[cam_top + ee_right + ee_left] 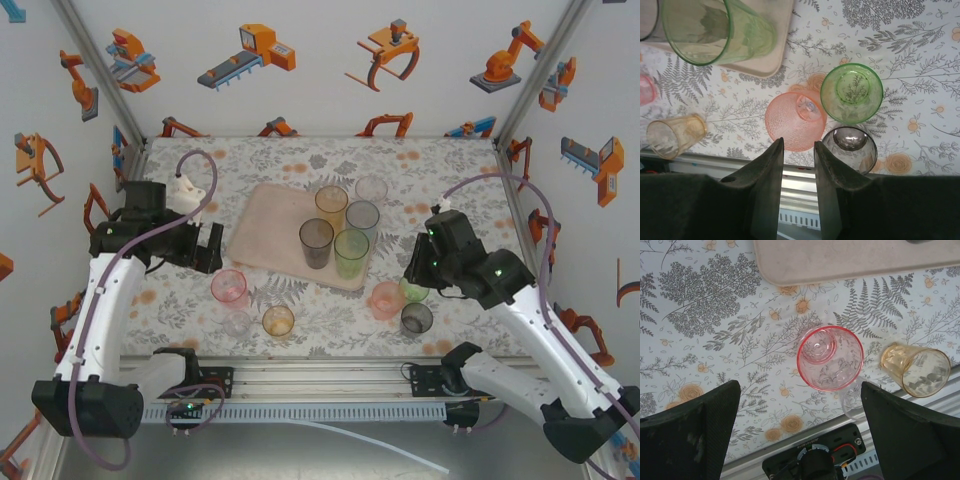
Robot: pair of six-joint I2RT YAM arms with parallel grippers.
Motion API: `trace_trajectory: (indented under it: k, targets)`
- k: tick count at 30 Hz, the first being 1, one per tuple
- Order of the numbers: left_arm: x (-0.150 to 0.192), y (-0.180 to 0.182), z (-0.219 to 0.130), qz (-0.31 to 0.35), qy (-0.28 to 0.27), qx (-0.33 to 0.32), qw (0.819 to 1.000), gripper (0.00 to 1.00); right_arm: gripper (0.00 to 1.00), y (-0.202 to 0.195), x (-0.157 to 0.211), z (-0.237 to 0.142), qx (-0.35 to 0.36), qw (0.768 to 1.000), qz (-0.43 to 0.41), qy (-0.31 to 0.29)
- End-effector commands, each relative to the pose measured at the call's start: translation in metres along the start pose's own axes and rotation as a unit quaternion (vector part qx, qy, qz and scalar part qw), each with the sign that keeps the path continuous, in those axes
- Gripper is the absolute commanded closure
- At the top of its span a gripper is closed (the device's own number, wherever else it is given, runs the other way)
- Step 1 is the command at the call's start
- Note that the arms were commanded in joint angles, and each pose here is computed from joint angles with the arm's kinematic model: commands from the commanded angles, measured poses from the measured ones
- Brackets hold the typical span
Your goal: Place the glasses into the tray
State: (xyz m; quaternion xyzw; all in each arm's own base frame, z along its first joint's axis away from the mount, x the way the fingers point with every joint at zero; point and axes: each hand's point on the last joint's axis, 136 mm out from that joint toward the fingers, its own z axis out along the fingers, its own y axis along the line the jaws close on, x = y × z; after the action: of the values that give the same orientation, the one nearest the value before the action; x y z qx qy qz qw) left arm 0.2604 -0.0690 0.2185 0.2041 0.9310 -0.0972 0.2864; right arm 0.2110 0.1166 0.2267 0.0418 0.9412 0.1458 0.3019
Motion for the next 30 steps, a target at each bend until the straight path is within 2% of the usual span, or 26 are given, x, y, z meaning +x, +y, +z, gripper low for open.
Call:
trace_trajectory:
  k: [1, 8, 10, 20, 25, 30]
  targets:
    - [0.0, 0.005, 0.004, -0.002, 0.001, -0.008, 1.0, 0.03, 0.68, 0.001, -0.007, 0.001, -0.003, 1.0, 0.022, -0.019]
    - [0.001, 0.008, 0.015, 0.005, 0.007, -0.007, 1.0, 0.05, 0.68, 0.001, -0.007, 0.001, -0.003, 0.999, 0.03, -0.018]
    - [0.001, 0.007, 0.019, 0.005, 0.011, -0.002, 1.0, 0.11, 0.68, -0.001, -0.006, 0.001, -0.001, 0.999, 0.035, -0.022]
    - [0.011, 0.001, 0.05, 0.019, 0.038, 0.043, 0.998, 0.25, 0.68, -0.004, -0.003, 0.007, 0.004, 0.999, 0.037, -0.019]
    - [0.015, 0.002, 0.065, 0.026, 0.049, 0.053, 0.997, 0.27, 0.68, -0.003, -0.004, 0.008, 0.001, 0.999, 0.042, -0.027]
    - [0.018, 0.001, 0.076, 0.028, 0.063, 0.066, 0.995, 0.36, 0.68, -0.004, -0.003, 0.011, 0.003, 0.999, 0.041, -0.025]
